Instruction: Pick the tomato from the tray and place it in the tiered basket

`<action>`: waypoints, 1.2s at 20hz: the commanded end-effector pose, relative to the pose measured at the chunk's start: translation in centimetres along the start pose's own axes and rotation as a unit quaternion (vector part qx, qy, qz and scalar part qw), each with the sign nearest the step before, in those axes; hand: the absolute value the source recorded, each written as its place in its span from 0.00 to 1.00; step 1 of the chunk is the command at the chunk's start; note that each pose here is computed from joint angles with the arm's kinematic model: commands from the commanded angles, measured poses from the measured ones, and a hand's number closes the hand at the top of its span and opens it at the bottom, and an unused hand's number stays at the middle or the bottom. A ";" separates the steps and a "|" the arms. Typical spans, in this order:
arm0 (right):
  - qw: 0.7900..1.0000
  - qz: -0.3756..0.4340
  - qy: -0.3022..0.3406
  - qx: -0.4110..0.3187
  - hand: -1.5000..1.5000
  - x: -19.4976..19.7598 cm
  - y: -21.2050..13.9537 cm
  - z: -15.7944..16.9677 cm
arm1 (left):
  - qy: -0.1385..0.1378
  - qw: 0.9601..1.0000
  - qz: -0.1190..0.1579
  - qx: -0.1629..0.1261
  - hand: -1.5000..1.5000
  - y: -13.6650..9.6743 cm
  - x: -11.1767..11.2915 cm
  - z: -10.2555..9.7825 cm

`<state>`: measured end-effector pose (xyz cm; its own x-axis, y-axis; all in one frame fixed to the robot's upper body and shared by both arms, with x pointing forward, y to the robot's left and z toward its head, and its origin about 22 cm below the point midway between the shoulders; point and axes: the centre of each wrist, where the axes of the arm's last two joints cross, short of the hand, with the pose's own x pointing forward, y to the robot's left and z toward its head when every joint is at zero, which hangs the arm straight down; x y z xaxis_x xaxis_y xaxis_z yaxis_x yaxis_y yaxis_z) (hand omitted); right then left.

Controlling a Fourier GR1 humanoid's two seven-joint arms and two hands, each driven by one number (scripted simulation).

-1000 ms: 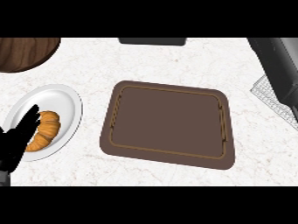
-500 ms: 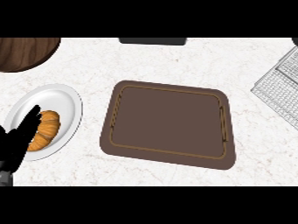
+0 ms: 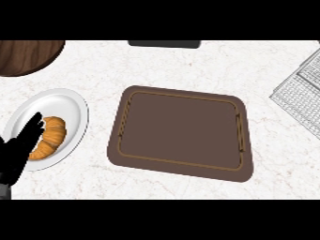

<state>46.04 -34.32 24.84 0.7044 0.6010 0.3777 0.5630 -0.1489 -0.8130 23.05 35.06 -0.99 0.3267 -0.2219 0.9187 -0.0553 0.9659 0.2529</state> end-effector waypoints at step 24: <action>0.938 0.255 0.049 0.229 0.00 -4.8 -1.3 -4.4 | 0.006 1.000 0.002 -0.005 0.50 0.2 0.5 -0.6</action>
<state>44.10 -39.81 27.38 0.8381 0.5389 -0.0847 0.0160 -0.1795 -0.9836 23.48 34.67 -0.91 0.3315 -0.2147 0.9187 -0.0512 0.9682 0.2447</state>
